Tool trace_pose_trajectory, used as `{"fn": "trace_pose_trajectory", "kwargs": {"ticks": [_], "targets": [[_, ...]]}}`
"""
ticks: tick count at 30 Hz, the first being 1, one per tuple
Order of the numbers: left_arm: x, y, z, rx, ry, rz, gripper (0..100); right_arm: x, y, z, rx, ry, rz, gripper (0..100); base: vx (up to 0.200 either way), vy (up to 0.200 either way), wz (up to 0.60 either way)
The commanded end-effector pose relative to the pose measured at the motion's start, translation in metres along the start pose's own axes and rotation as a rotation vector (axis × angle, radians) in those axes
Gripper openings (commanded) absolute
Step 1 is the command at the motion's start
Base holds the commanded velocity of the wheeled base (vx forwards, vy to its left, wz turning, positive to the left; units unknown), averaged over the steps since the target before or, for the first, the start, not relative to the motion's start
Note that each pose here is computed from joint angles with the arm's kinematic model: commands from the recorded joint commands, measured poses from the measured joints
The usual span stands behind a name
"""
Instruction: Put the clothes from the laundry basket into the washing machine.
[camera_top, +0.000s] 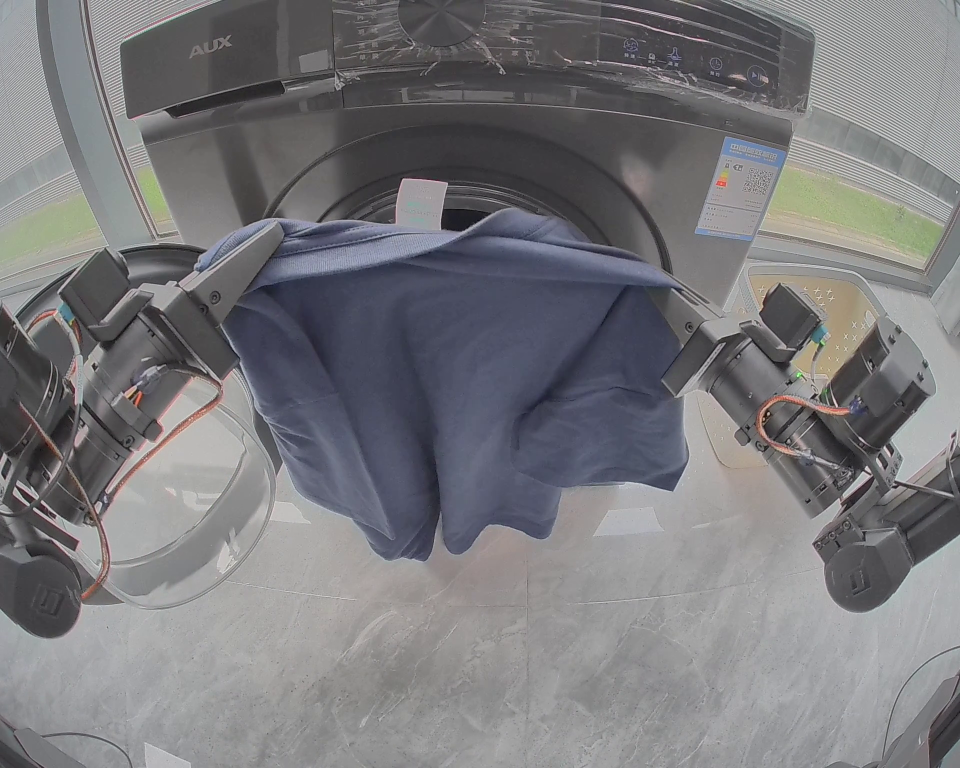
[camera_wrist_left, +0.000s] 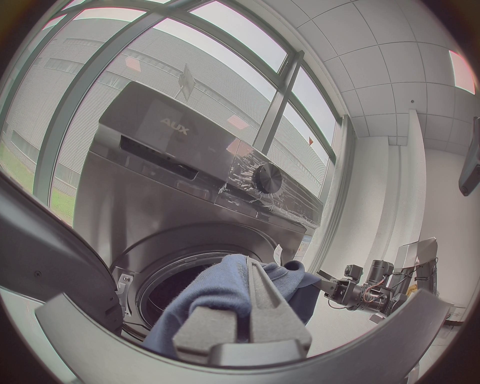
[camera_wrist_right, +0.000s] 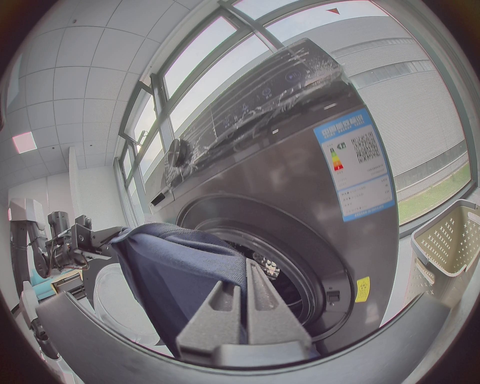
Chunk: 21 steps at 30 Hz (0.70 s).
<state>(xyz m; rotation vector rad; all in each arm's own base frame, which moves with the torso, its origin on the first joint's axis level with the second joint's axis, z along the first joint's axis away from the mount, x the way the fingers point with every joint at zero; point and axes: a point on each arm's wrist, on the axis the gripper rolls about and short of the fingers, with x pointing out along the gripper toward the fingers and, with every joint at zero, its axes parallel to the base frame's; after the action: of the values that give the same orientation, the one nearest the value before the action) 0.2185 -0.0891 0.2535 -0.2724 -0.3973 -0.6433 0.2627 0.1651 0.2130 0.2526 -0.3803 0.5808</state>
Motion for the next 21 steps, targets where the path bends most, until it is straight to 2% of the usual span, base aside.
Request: {"fn": "trace_pose_trajectory", "kwargs": {"ticks": [1, 8, 11, 15, 21], "targets": [[-0.002, -0.002, 0.008, 0.006, -0.024, -0.003, 0, 0.001, 0.001, 0.005, 0.001, -0.020, 0.002, 0, 0.000, 0.000, 0.00], [-0.002, 0.005, 0.008, 0.019, -0.025, 0.024, 0, 0.002, 0.001, 0.007, -0.003, -0.026, 0.001, 0, 0.000, 0.000, 0.00], [-0.002, 0.009, 0.008, 0.027, -0.025, 0.038, 0, 0.002, -0.001, 0.007, -0.019, -0.025, -0.006, 0, 0.000, 0.000, 0.00], [-0.002, 0.009, 0.007, 0.027, -0.024, 0.038, 0, 0.002, -0.009, 0.008, -0.036, -0.025, -0.030, 0, 0.000, 0.000, 0.00], [-0.002, 0.008, 0.006, 0.025, -0.020, 0.036, 0, 0.001, -0.010, 0.013, -0.044, -0.033, -0.033, 0, 0.000, 0.000, 0.00]]}}
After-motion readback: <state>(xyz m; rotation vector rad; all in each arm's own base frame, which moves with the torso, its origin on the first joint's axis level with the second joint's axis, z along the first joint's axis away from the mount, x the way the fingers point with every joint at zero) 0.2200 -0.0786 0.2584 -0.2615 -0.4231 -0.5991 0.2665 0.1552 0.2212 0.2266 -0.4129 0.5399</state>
